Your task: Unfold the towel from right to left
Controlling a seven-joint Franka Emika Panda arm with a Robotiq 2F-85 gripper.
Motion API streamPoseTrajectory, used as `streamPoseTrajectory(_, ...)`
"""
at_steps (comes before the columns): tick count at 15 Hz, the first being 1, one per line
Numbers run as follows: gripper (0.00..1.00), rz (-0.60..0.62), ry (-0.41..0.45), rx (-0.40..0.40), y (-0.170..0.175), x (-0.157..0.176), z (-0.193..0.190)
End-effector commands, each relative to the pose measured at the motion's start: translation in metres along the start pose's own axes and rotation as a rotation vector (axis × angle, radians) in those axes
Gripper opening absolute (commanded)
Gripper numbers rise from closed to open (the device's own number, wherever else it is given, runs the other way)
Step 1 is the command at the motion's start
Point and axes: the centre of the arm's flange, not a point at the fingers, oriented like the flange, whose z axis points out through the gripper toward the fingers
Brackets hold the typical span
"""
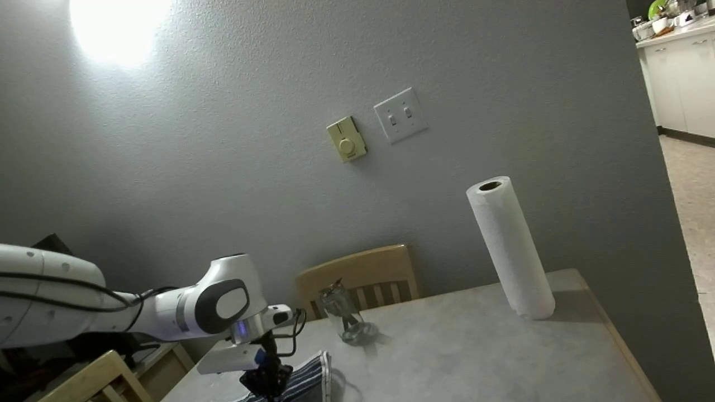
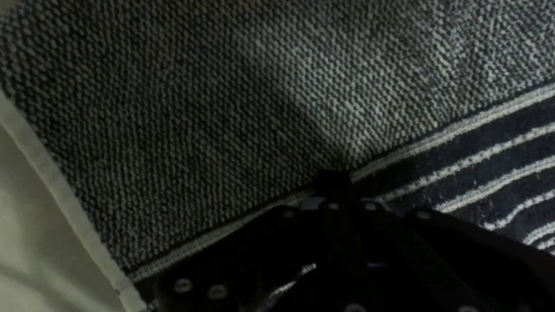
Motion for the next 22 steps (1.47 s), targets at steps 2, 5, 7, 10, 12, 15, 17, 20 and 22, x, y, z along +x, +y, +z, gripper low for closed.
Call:
streamPoseTrajectory(2,0.00,0.247,-0.064,-0.021,0.014,-0.048,0.024)
streamPoseTrajectory(5,0.00,0.408,-0.105,-0.015,0.022,-0.054,0.025)
streamPoseTrajectory(7,0.00,0.510,-0.126,0.002,0.030,-0.055,0.024)
streamPoseTrajectory(10,0.00,0.561,-0.109,0.083,0.048,-0.058,0.010)
streamPoseTrajectory(12,0.28,0.570,-0.101,0.125,0.053,-0.064,-0.003)
streamPoseTrajectory(15,0.47,0.554,-0.088,0.155,0.051,-0.074,-0.022)
streamPoseTrajectory(17,0.62,0.538,-0.080,0.151,0.044,-0.082,-0.037)
streamPoseTrajectory(20,0.83,0.509,-0.083,0.151,0.033,-0.090,-0.056)
streamPoseTrajectory(22,0.97,0.481,-0.088,0.165,0.026,-0.094,-0.066)
